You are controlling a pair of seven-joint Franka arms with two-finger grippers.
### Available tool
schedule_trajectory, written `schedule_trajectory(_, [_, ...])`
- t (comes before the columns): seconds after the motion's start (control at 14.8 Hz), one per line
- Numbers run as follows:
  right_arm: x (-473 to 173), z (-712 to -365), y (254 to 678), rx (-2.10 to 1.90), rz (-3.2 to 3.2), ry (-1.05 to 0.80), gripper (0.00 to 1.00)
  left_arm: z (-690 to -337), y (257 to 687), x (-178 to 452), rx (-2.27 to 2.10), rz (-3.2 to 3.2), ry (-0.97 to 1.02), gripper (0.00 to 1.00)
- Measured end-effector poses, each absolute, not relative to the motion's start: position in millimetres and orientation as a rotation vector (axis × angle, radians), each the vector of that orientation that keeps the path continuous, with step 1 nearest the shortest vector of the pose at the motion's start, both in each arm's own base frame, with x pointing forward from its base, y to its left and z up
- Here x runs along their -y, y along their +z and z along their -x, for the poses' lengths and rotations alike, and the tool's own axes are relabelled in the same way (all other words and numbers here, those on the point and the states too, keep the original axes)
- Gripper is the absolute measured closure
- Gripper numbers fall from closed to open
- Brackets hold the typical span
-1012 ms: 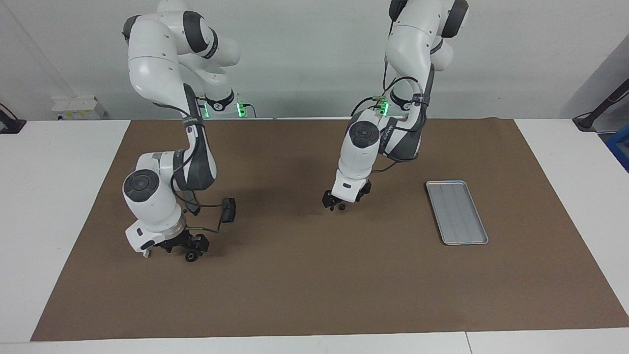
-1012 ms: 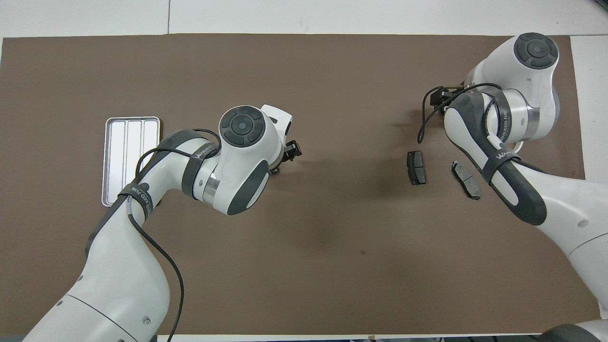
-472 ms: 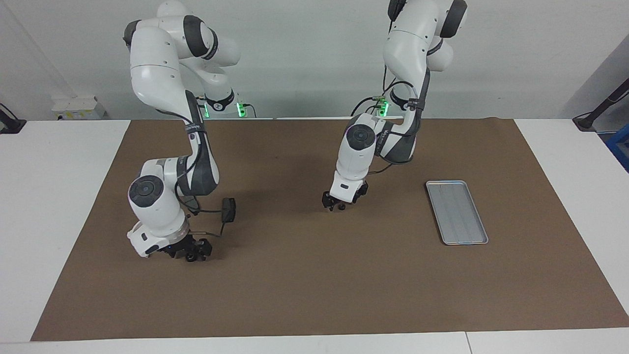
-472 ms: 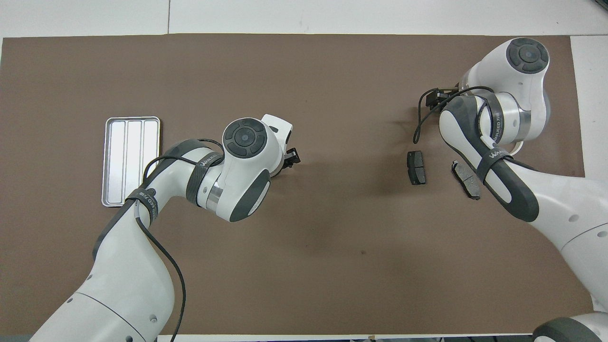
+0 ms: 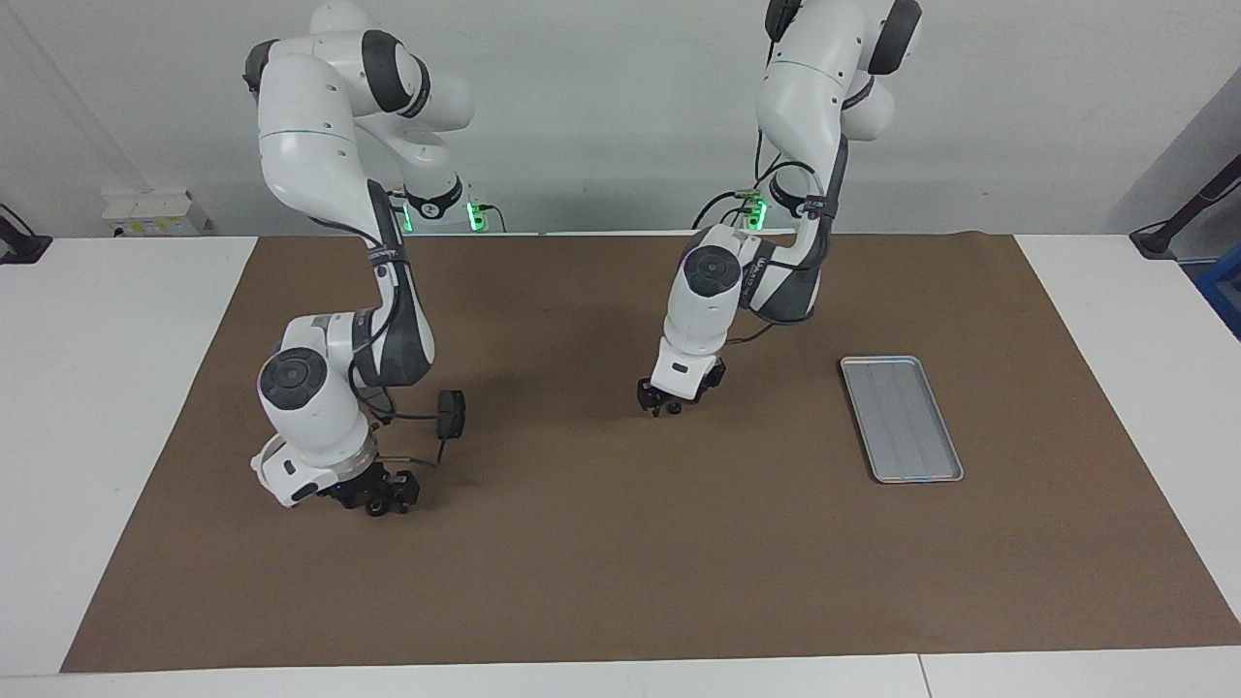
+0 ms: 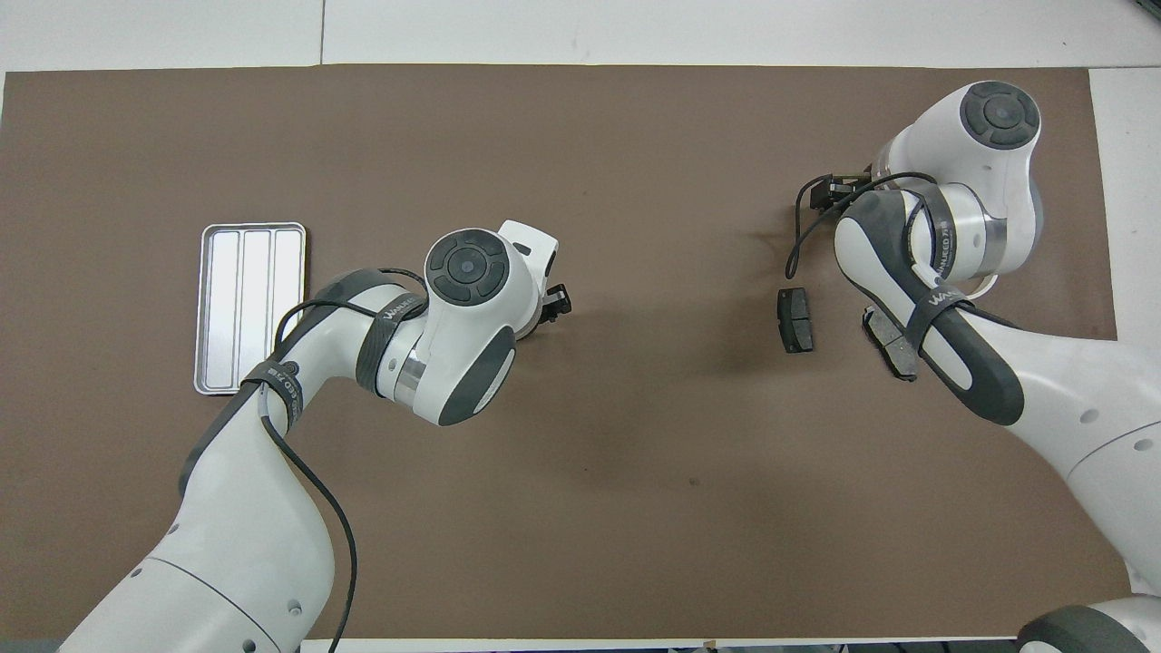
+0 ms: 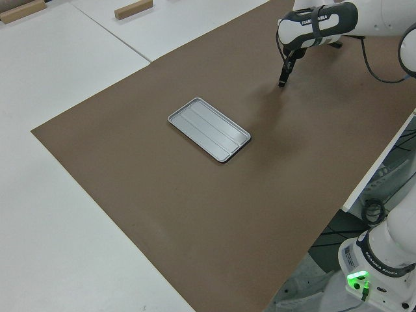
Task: Pick bearing gear from pile to tray
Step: 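Grasp the black bearing with the left gripper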
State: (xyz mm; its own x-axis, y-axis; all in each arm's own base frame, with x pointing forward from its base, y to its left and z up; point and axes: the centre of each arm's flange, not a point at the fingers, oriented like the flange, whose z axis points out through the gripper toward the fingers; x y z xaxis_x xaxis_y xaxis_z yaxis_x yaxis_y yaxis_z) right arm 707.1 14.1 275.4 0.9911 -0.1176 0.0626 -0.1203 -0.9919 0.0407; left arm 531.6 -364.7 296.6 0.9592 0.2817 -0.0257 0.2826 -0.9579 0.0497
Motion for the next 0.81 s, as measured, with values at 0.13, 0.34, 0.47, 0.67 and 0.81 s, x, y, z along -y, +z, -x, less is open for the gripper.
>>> schedule_trajectory(0.13, [-14.2, -707.3, 276.9, 0.185, -3.090, 0.097, 0.16, -531.1, 295.1, 364.5, -0.443, -3.054, -0.023, 0.20])
schedule_trajectory(0.34, [-13.8, -707.9, 281.8, 0.186, -3.090, 0.108, 0.48, -530.7, 294.2, 364.2, -0.454, -3.052, -0.023, 0.20])
schedule_trajectory(0.47, [-14.0, -707.9, 285.0, 0.186, -3.089, 0.109, 0.60, -530.6, 294.1, 364.2, -0.458, -3.051, -0.023, 0.22])
schedule_trajectory(0.67, [-13.7, -707.5, 287.6, 0.187, -3.088, 0.106, 0.65, -530.7, 294.1, 363.6, -0.464, -3.052, -0.022, 0.47])
schedule_trajectory(0.81, [-13.7, -707.5, 287.7, 0.187, -3.088, 0.106, 0.65, -531.1, 294.4, 363.0, -0.479, -3.050, -0.021, 0.49])
